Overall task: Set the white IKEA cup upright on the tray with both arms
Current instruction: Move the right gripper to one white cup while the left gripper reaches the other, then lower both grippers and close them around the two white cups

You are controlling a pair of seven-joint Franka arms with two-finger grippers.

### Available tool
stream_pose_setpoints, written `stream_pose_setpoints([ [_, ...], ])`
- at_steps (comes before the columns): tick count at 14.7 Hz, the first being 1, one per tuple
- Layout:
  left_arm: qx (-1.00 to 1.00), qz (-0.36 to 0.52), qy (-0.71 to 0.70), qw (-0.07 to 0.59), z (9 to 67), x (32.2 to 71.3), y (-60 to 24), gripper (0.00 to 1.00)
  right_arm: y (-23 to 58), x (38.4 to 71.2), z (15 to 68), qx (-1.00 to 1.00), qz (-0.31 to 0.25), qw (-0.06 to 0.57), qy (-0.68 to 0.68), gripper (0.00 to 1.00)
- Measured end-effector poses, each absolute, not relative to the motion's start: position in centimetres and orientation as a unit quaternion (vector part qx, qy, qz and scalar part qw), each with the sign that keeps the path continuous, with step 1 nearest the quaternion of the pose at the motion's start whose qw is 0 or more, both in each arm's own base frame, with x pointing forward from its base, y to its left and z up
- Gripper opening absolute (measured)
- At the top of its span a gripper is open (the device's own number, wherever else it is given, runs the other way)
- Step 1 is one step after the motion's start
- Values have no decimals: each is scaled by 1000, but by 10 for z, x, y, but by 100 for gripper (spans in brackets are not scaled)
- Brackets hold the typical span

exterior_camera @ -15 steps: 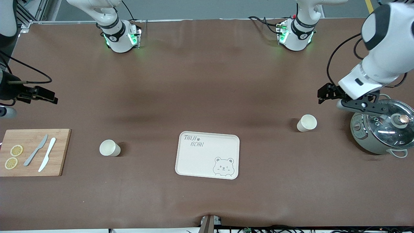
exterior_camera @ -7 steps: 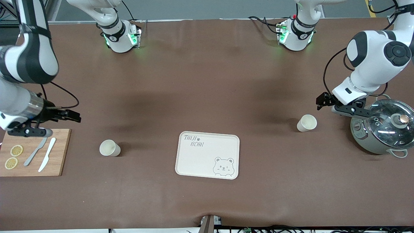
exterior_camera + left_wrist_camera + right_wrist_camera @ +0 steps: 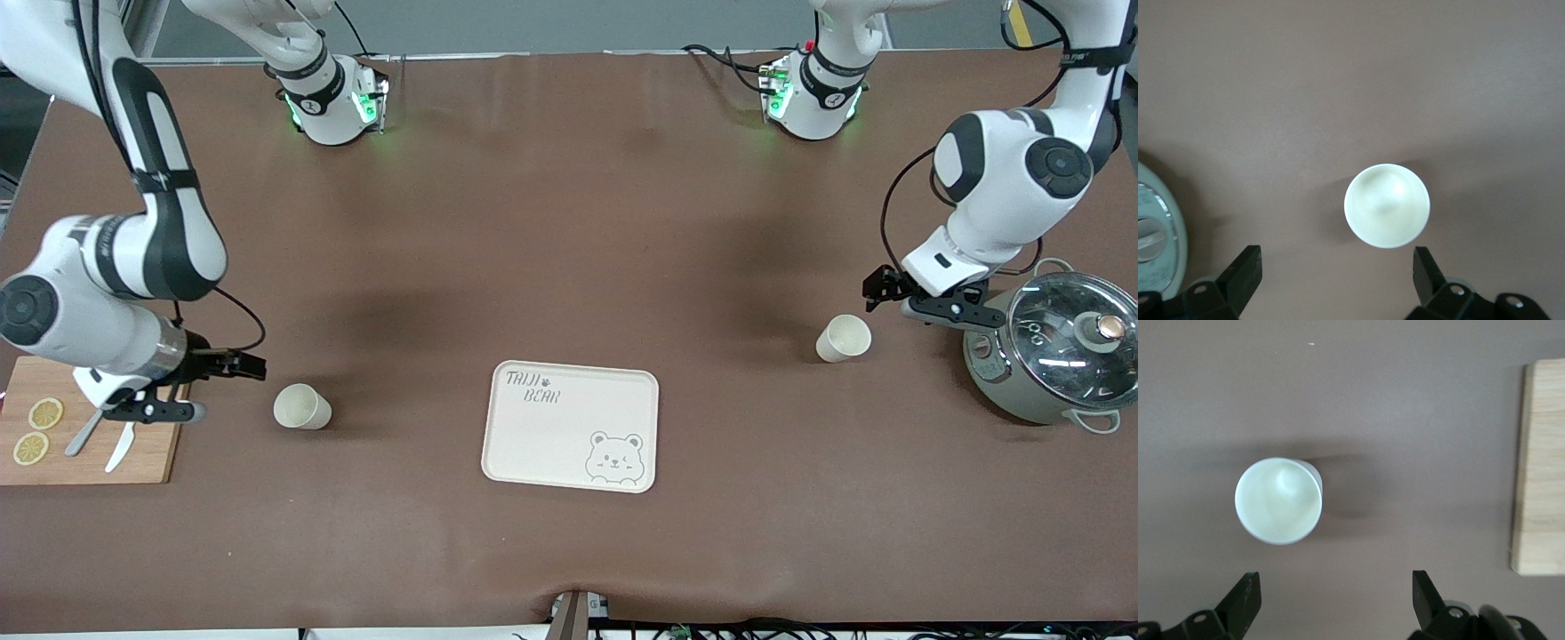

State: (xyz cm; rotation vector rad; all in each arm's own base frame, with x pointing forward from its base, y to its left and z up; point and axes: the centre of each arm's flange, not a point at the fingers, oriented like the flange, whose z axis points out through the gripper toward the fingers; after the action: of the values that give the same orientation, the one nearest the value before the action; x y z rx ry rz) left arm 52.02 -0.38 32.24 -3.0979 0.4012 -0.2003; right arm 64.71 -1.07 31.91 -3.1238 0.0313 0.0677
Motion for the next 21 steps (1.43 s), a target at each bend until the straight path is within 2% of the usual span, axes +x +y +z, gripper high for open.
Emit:
stream_pose_setpoints([
  [7, -988, -80, 130, 5, 247, 522, 3, 100, -10, 659, 279, -1000, -7, 7, 10, 100],
  [16, -987, -84, 134, 5, 229, 522, 3, 100, -8, 663, 234, -1000, -14, 7, 9, 100],
  [17, -987, -84, 134, 5, 229, 522, 3, 93, -7, 663, 228, -1000, -13, 7, 8, 100],
  [19, -987, -89, 134, 6, 229, 522, 3, 89, -3, 663, 217, -1000, -13, 7, 5, 100],
  [21, -986, -96, 134, 7, 228, 521, 3, 67, 2, 663, 210, -1000, -14, 7, 2, 100],
])
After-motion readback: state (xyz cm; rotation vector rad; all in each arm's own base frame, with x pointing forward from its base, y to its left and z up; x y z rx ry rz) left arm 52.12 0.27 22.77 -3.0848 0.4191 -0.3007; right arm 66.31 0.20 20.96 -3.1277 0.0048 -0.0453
